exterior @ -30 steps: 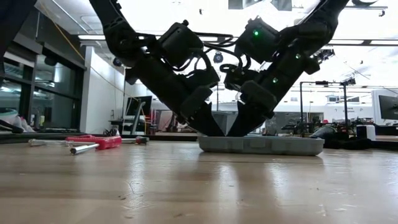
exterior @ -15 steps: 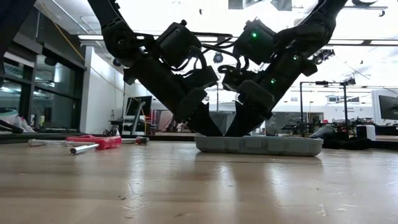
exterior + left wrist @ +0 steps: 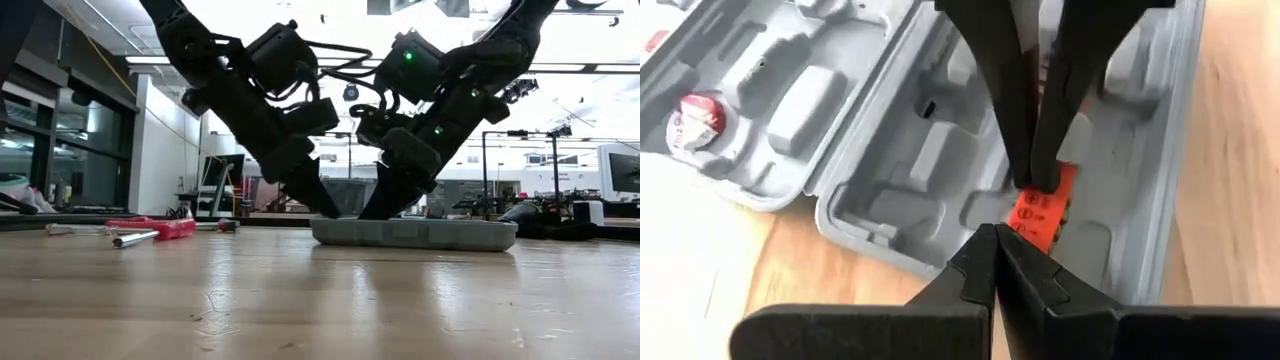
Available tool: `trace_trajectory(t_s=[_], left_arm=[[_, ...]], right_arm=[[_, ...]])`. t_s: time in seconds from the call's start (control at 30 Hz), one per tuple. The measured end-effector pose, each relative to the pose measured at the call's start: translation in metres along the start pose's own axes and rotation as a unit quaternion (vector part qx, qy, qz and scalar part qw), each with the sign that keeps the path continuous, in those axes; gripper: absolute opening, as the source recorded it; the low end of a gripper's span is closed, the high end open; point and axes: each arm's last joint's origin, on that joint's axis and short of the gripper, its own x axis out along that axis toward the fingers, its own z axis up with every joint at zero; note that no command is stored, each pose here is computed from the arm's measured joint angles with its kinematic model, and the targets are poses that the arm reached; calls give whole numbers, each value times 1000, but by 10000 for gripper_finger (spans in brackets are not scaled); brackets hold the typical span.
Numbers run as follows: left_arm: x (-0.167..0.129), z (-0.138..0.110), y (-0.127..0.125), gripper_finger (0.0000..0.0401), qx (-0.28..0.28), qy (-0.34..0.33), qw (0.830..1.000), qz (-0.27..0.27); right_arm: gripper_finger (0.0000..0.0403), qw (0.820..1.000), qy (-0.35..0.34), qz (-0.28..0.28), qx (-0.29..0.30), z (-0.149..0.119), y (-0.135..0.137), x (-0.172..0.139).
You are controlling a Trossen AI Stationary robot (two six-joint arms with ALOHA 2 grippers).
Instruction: Prefit tool cases
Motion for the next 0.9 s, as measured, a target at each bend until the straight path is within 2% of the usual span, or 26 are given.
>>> trace_trajectory(t_s=[0.17, 0.43, 0.67, 0.9], left_arm=[[-1, -3, -2, 0, 13, 25, 1000, 0], [-5, -2, -6, 0, 41, 26, 999, -2], [-6, -4, -7, 0, 54, 36, 997, -33], [-6, -4, -7, 0, 69, 35, 996, -36]], right_arm=[[0, 1000, -3, 2, 0, 1, 0, 0], [0, 1000, -5, 3, -1, 1, 1, 0], [0, 1000, -7, 13, -1, 1, 1, 1], [0, 1000, -9, 15, -1, 1, 1, 1]])
